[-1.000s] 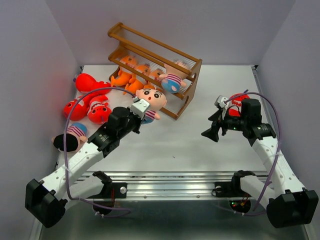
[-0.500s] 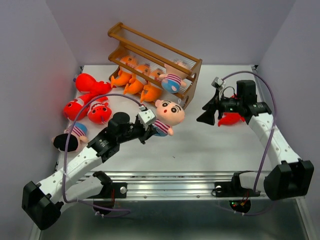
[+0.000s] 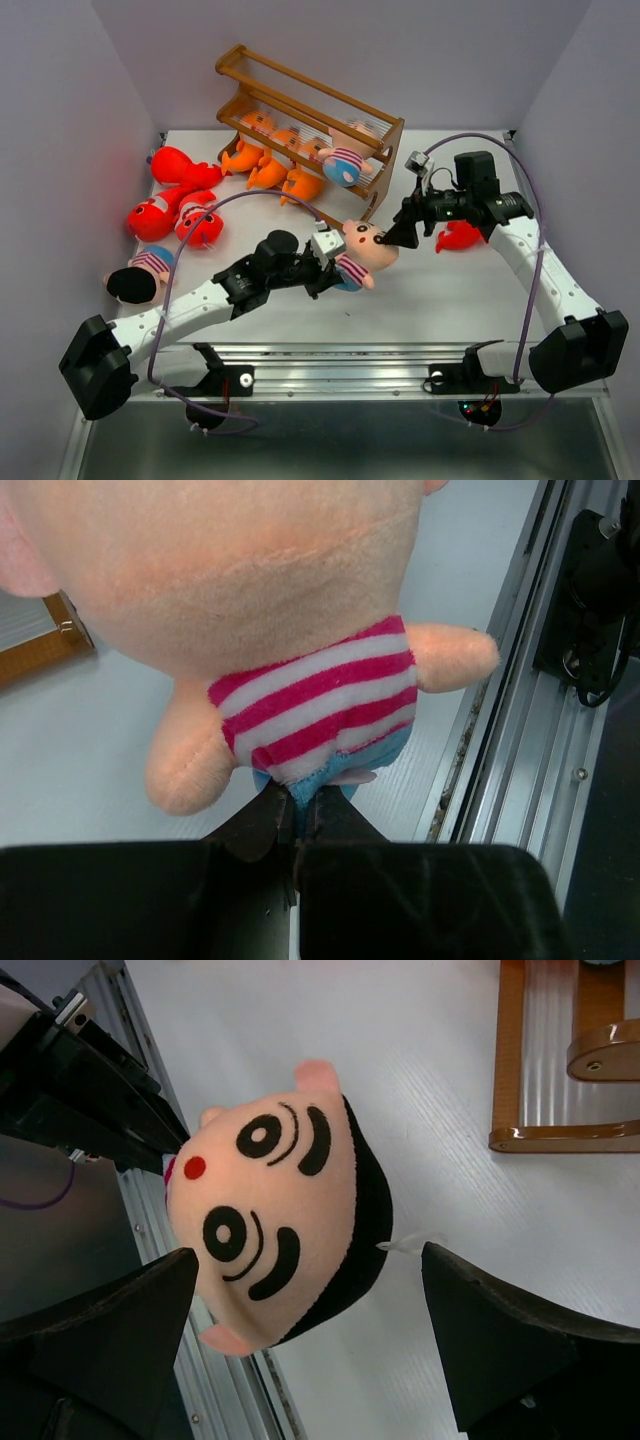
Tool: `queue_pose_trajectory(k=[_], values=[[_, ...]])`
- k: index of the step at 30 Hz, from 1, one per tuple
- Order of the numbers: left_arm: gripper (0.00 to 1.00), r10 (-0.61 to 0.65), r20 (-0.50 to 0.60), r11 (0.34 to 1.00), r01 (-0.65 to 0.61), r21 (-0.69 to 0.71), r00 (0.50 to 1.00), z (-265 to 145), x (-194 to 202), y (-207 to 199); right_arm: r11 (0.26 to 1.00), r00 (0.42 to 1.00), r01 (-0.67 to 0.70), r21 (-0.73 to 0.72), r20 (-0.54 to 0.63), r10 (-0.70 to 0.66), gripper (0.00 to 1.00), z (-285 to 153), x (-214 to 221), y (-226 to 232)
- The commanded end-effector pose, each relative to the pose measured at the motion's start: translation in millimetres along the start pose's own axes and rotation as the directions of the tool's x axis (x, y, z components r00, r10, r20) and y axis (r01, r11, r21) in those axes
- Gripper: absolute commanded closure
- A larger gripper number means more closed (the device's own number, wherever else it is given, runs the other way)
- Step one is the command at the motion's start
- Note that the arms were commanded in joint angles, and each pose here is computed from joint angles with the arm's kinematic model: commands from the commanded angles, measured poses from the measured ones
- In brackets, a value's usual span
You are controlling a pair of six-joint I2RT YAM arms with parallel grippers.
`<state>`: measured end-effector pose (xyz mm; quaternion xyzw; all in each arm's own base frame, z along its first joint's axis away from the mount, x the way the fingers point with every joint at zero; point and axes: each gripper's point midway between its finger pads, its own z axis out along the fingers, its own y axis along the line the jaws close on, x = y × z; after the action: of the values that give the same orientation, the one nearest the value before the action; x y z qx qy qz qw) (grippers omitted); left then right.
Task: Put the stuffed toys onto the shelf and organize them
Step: Pass the stuffed toy from the left arm to the right
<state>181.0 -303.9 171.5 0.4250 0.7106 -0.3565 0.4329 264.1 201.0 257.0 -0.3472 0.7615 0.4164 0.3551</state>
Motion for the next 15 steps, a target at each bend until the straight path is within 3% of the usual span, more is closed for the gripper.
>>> queue_pose_trajectory(k=[1, 7, 9, 10, 11, 13, 14, 15], values=[[1.0, 0.034, 0.155, 0.999, -0.035, 0.003, 0.987, 4, -54, -4, 1.0, 0.998, -0.017, 0.002, -0.058, 0.017, 0.03, 8, 15, 3], [1.0, 0.027, 0.199, 0.999, -0.033, 0.027, 0.98, 5, -65, -11, 1.0, 0.994, -0.029, 0.009, -0.107, 0.03, 0.19, 19, 31, -1], [1.0, 0.029, 0.203, 0.998, -0.038, 0.04, 0.979, 6, -65, -13, 0.999, 0.993, -0.034, -0.017, -0.11, 0.031, 0.39, 21, 32, 1], [1.0, 0.007, 0.207, 0.999, -0.018, 0.051, 0.978, 6, -65, -16, 0.999, 0.994, -0.028, -0.028, -0.105, 0.025, 0.64, 21, 30, 3], [1.0, -0.005, 0.205, 0.998, -0.007, 0.056, 0.979, 7, -64, -16, 0.999, 0.995, -0.021, -0.042, -0.1, 0.016, 0.75, 21, 29, 6], [0.87, -0.023, 0.219, 0.998, 0.009, 0.062, 0.975, 7, -65, -17, 0.999, 0.996, 0.001, -0.046, -0.088, -0.006, 0.9, 19, 25, 8], [0.66, -0.064, 0.217, 0.997, 0.051, 0.065, 0.974, 7, -61, -18, 0.999, 0.997, 0.018, -0.05, -0.078, -0.022, 0.99, 16, 23, 12], [0.58, -0.083, 0.225, 0.995, 0.07, 0.066, 0.971, 7, -60, -18, 0.998, 0.997, 0.03, -0.051, -0.072, -0.034, 0.99, 15, 23, 13]])
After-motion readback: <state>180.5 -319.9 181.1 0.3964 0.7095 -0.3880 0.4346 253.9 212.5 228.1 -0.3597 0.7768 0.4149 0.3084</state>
